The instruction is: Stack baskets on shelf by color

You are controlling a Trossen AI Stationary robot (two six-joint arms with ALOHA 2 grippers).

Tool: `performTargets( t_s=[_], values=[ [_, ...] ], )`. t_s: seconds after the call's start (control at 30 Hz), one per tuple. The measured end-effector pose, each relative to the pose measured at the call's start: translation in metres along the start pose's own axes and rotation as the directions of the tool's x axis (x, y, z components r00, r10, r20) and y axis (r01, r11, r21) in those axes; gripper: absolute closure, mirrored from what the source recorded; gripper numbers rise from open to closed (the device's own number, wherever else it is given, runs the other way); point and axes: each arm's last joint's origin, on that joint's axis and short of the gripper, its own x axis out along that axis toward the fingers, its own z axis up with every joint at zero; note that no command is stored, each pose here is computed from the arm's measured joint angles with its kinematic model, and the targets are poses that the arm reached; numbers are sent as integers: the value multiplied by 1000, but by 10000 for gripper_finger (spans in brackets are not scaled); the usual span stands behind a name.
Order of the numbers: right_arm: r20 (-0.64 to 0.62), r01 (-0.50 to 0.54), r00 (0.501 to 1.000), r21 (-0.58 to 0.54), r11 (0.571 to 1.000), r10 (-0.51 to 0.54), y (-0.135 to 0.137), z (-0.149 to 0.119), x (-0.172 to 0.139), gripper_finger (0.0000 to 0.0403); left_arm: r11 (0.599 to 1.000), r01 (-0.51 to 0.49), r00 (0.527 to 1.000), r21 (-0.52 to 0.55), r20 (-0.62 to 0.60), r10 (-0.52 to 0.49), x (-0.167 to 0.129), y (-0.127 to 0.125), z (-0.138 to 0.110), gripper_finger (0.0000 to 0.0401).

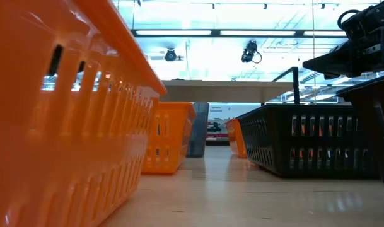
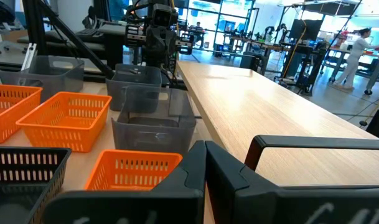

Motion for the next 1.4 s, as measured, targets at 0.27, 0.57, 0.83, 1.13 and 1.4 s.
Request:
performTargets(
  t_s=[0.27,0.57,0.83,1.13,1.4],
  values=[
    [1,0,1000,0,1000,0,0,0,0,391,1000,0,1000,0,0,0,0,0,0,373],
    [1,0,1000,0,1000,0,0,0,0,391,1000,0,1000,0,0,0,0,0,0,365],
    [1,0,1000,1,1000,0,0,0,0,391,1000,0,1000,0,0,0,0,0,0,373],
    [1,0,1000,0,1000,0,0,0,0,391,1000,0,1000,0,0,0,0,0,0,365],
    [0,0,1000,0,1000,0,0,0,0,391,1000,0,1000,0,0,0,0,0,0,373]
  ],
)
